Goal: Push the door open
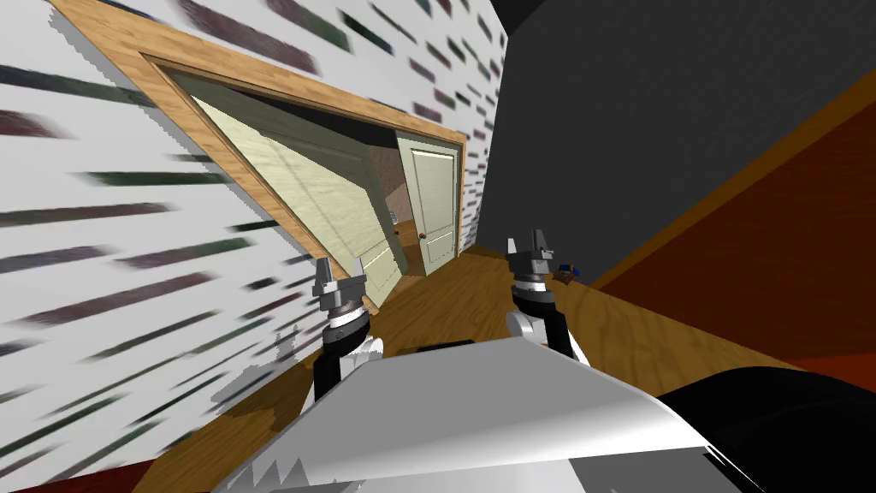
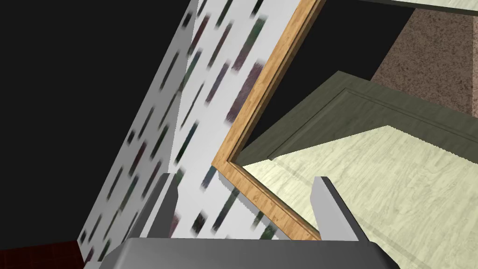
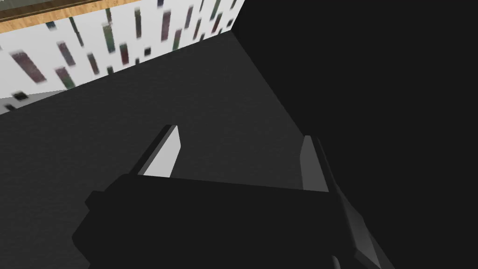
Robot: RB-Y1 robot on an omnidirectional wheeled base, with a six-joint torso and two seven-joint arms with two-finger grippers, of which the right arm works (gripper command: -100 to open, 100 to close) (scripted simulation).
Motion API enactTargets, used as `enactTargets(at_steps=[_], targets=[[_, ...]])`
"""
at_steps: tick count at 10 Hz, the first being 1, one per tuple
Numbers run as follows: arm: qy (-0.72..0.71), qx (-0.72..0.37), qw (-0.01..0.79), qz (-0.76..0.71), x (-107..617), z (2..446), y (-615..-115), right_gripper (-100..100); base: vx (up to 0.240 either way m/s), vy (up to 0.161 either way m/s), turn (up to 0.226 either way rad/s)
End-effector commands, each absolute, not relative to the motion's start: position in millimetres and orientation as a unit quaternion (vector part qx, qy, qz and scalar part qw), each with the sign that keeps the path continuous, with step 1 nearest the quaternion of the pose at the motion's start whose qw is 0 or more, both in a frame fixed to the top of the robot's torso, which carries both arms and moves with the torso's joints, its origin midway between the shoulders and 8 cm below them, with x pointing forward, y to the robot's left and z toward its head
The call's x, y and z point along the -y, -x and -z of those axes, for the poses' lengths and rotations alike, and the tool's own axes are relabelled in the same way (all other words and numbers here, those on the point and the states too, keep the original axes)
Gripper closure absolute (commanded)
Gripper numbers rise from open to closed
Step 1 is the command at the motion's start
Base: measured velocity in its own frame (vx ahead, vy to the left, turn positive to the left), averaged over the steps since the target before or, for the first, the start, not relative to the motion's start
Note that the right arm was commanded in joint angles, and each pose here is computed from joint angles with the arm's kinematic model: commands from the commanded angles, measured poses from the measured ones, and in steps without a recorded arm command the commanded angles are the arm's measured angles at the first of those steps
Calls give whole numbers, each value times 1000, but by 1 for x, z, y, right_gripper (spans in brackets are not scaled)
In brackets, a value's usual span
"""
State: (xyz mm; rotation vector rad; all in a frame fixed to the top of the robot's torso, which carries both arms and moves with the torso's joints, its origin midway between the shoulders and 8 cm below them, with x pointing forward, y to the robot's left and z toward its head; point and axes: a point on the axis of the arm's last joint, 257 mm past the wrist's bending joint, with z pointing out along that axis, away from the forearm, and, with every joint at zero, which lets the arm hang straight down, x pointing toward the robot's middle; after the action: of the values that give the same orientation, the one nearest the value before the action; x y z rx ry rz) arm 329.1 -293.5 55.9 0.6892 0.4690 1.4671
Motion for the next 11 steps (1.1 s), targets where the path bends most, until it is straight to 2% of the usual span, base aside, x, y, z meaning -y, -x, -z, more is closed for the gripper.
enactTargets(at_steps=[1, 5, 8, 11], targets=[[-310, -207, 658, -654, 296, -50, -332, -100, 44, -10, 177], [-327, -203, 636, -669, 305, -32, -343, -100, 107, -44, 255], [-345, -194, 616, -681, 316, -13, -352, -100, 125, -72, 317], [-361, -185, 600, -690, 326, 2, -359, -100, 106, -77, 239]])
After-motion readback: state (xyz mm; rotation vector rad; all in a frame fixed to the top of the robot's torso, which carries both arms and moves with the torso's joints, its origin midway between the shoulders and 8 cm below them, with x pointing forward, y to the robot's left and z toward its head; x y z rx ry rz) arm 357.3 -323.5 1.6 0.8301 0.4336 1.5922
